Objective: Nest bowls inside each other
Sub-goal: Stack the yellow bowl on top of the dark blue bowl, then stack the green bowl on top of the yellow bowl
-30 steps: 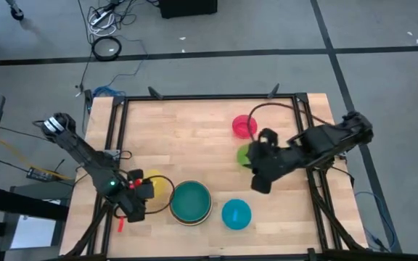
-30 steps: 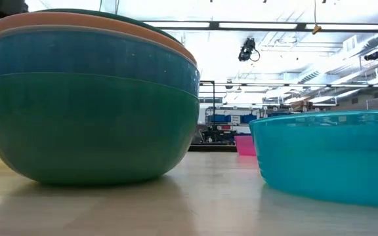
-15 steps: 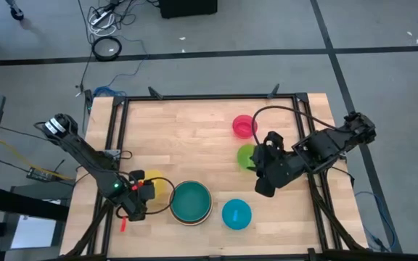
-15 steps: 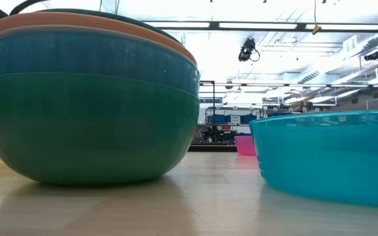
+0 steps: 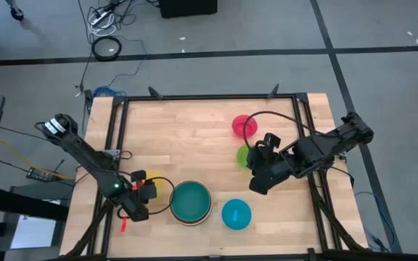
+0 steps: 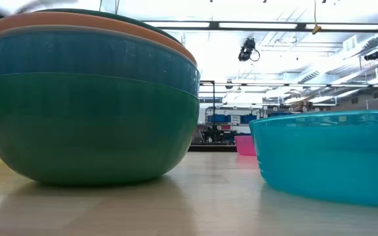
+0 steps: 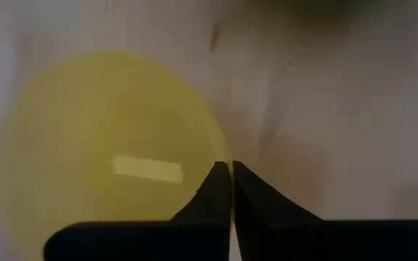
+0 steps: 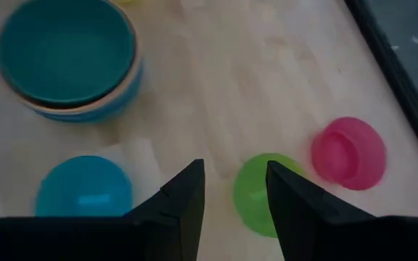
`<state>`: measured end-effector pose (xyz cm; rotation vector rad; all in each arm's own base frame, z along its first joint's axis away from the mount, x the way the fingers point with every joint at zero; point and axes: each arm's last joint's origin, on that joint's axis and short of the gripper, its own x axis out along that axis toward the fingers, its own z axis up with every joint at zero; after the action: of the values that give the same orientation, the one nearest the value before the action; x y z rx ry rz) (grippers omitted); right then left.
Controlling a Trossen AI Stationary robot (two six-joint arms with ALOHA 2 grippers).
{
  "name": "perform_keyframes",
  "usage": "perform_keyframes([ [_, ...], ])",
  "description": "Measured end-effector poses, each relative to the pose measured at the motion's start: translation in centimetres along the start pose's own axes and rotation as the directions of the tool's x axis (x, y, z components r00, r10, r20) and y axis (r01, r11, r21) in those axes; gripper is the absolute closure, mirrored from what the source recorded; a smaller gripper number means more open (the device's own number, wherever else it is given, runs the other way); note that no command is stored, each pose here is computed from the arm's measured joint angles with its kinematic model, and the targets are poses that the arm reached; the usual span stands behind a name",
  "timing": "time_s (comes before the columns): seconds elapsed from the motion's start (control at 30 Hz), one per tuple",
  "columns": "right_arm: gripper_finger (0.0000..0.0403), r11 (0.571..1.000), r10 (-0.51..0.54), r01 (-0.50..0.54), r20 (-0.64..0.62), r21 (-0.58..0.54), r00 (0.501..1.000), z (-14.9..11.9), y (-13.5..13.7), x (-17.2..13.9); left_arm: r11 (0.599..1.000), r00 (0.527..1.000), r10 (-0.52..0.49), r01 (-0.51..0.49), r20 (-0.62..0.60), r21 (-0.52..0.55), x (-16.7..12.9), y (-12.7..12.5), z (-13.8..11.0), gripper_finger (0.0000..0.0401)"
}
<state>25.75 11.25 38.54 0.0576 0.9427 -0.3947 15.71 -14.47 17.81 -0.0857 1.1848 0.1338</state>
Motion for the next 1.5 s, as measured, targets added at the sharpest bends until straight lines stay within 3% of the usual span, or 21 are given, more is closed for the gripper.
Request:
perform_keyframes([
  [0.17, 0.0277, 0.987, -0.157, 0.159, -0.062, 0.034, 0.986, -0.4, -1.8, 1.8, 0.998, 0.980, 0.036, -0.047, 0.196, 0.049, -6.2, -1.4, 4.5, 0.0397],
  [0.27, 0.0285, 0.976, -0.207, 0.213, -0.103, 0.046, 0.973, -0.5, -2.7, 3.0, 0.994, 0.935, -0.063, 0.030, 0.350, 0.101, -10.8, -2.5, 7.8, 0.0398],
  [0.37, 0.0292, 0.970, -0.233, 0.240, -0.132, 0.037, 0.963, -0.6, -3.3, 4.0, 0.980, 0.885, -0.131, 0.048, 0.446, 0.193, -13.1, -3.4, 10.3, 0.0399],
  [0.47, 0.0298, 0.965, -0.251, 0.259, -0.151, 0.038, 0.956, -0.9, -3.6, 4.8, 0.962, 0.878, -0.164, 0.043, 0.449, 0.268, -12.5, -3.9, 11.6, 0.0399],
  [0.6, 0.0300, 0.959, -0.270, 0.281, -0.166, 0.044, 0.948, -1.3, -3.6, 5.4, 0.958, 0.914, -0.176, 0.073, 0.365, 0.278, -9.5, -4.2, 12.2, 0.0399],
  [0.7, 0.0300, 0.956, -0.279, 0.290, -0.170, 0.042, 0.945, -1.5, -3.6, 5.6, 0.945, 0.911, -0.234, 0.132, 0.339, 0.298, -7.4, -4.7, 12.9, 0.0399],
  [1.0, 0.0300, 0.956, -0.274, 0.289, -0.194, 0.056, 0.942, -1.4, -4.0, 5.9, 0.930, 0.913, -0.322, 0.255, 0.251, 0.266, -4.0, -3.9, 13.8, 0.0397],
  [1.2, 0.0293, 0.972, -0.187, 0.217, -0.275, 0.085, 0.943, -1.4, -4.2, 6.1, 0.934, 0.908, -0.341, 0.299, 0.244, 0.194, -3.7, -3.2, 14.3, 0.0332],
  [1.33, 0.0276, 0.976, -0.170, 0.201, -0.292, 0.079, 0.941, -1.2, -4.5, 6.3, 0.906, 0.884, -0.422, 0.402, 0.203, 0.133, -3.6, -2.8, 14.8, 0.0283],
  [1.5, 0.0257, 0.985, -0.080, 0.127, -0.339, 0.118, 0.937, -1.6, -4.4, 7.9, 0.885, 0.858, -0.466, 0.444, 0.217, 0.141, -4.3, -2.6, 15.0, 0.0247],
])
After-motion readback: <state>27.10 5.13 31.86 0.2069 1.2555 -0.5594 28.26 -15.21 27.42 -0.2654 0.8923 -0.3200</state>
